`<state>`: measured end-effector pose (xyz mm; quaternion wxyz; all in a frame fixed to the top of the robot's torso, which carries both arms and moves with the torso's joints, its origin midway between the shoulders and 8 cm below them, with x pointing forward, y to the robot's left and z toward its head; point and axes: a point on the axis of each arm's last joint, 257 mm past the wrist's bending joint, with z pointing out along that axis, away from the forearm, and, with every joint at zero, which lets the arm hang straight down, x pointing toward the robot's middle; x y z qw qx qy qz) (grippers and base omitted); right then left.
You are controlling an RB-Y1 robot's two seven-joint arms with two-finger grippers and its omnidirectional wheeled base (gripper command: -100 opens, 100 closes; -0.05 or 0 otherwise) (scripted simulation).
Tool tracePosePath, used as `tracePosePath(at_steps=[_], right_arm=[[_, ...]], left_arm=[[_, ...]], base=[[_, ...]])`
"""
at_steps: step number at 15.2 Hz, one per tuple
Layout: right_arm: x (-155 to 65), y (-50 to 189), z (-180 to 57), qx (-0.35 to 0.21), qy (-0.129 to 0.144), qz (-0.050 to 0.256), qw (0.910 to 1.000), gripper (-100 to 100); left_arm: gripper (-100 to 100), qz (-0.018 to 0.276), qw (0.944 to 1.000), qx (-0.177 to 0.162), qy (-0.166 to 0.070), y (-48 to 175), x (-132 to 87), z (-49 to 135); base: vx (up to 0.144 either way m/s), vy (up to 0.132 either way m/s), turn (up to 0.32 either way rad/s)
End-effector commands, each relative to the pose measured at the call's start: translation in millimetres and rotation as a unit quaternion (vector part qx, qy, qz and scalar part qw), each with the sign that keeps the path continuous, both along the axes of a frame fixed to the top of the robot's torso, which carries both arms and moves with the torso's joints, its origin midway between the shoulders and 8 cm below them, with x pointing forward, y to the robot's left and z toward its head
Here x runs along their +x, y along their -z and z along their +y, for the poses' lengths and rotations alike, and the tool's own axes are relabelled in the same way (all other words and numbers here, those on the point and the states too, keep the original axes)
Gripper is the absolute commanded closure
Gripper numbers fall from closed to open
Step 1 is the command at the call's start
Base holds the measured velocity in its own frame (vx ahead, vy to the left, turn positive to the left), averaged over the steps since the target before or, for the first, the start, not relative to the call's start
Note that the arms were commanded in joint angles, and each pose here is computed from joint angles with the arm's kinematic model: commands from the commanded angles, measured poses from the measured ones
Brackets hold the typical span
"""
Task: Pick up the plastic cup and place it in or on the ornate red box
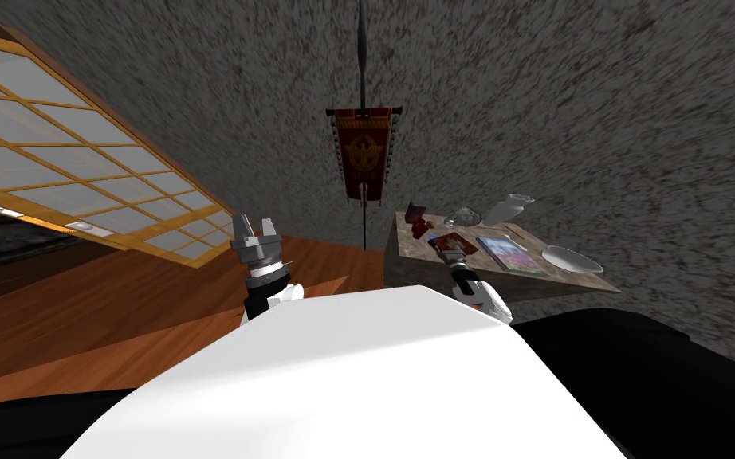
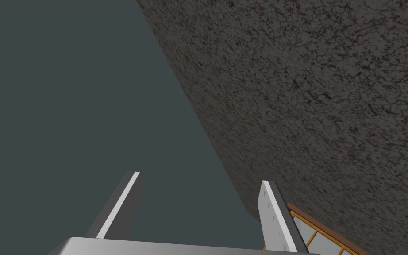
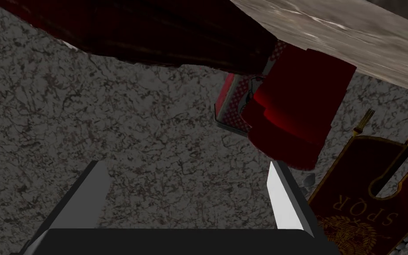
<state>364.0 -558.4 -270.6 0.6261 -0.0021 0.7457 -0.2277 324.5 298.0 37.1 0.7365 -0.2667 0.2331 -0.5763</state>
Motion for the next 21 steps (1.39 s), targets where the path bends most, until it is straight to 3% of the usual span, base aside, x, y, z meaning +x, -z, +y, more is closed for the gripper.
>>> tracePosePath(at_steps=[1,6,8,13,15,18,20,21], right_arm=[[-13.7,0.1,-8.9,-0.015,0.003,0.012,0.9998,-100],[-51.3,-14.7,-40.0,-0.073,-0.004,0.049,0.9961,-100],[-58.2,-10.2,-41.7,-0.073,-0.002,0.057,0.9957,-100],[-91.5,-28.7,-65.4,-0.136,-0.024,0.104,0.9849,-100],[-101.5,-23.2,-67.6,-0.136,-0.022,0.116,0.9838,-100],[-116.8,-37.8,-77.8,-0.177,-0.047,0.147,0.9720,-100],[-128.2,-32.3,-80.3,-0.177,-0.045,0.161,0.9699,-100],[-132.1,-41.1,-83.7,-0.198,-0.060,0.176,0.9625,-100]], left_arm=[[0,0.000,1.0000,0.000,0.000,0.0,0.0,0.0],[0,0.000,1.0000,0.000,0.000,0.0,0.0,0.0],[0,0.000,1.0000,0.000,0.000,0.0,0.0,0.0],[0,0.000,1.0000,0.000,0.000,0.0,0.0,0.0],[0,0.000,1.0000,0.000,0.000,0.0,0.0,0.0],[0,0.000,1.0000,0.000,0.000,0.0,0.0,0.0],[0,0.000,1.0000,0.000,0.000,0.0,0.0,0.0],[0,0.000,1.0000,0.000,0.000,0.0,0.0,0.0]], base=[[-0.058,0.005,0.011],[-0.032,0.014,0.016],[-0.013,0.027,0.006],[0.005,0.037,0.014],[0.014,0.034,0.006],[0.023,0.035,0.014],[0.034,0.029,0.007],[0.038,0.029,0.015]])
